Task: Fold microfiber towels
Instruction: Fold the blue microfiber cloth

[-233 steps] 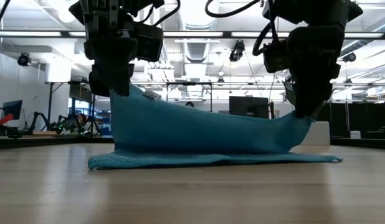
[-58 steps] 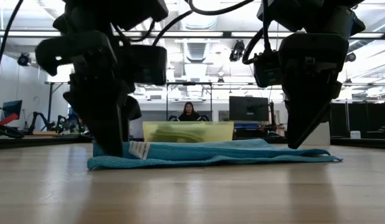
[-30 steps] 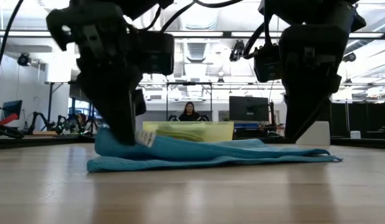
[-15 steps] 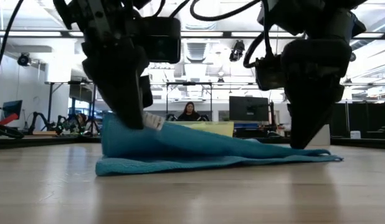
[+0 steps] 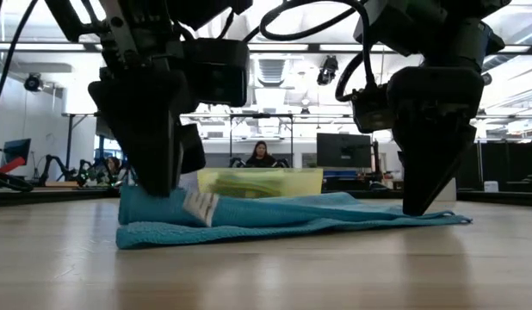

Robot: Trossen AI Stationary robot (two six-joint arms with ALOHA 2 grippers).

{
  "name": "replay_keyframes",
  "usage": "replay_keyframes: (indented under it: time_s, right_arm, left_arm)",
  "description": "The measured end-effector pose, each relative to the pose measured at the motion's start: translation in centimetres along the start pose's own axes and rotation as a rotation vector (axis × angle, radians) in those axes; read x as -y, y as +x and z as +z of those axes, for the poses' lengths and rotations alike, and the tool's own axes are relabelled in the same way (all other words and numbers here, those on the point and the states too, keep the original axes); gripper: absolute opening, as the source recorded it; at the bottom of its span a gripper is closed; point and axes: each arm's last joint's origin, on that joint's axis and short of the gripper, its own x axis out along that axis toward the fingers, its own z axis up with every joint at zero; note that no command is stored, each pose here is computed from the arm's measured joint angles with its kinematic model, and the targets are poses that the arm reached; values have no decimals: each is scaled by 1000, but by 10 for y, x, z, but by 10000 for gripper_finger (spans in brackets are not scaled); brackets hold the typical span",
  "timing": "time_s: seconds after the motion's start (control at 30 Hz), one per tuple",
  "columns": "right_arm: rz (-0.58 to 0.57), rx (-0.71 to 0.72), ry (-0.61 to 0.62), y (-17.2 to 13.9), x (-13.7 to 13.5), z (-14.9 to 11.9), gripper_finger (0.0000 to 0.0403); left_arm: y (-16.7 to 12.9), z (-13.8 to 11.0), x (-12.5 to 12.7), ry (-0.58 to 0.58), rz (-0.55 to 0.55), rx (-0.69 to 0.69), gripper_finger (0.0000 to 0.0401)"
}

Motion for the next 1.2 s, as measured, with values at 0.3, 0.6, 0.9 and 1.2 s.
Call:
replay_keyframes:
  time_s: [0.3,0.6,0.9,1.2]
  right_arm:
    - [5,-4,-6,-1,0,0,100]
    - [72,84,60,-33,-4,3,100]
    - [110,251,324,-84,9,9,103]
    - [277,75,589,-59,84,20,149]
  left_arm:
    - [-3,-3,-1,-18,-5,-51,92]
    - [-41,-7,4,0,12,-54,99]
    - [-115,0,-5,-5,180,203,99]
    - [-145,9,-32,-34,258,310,99]
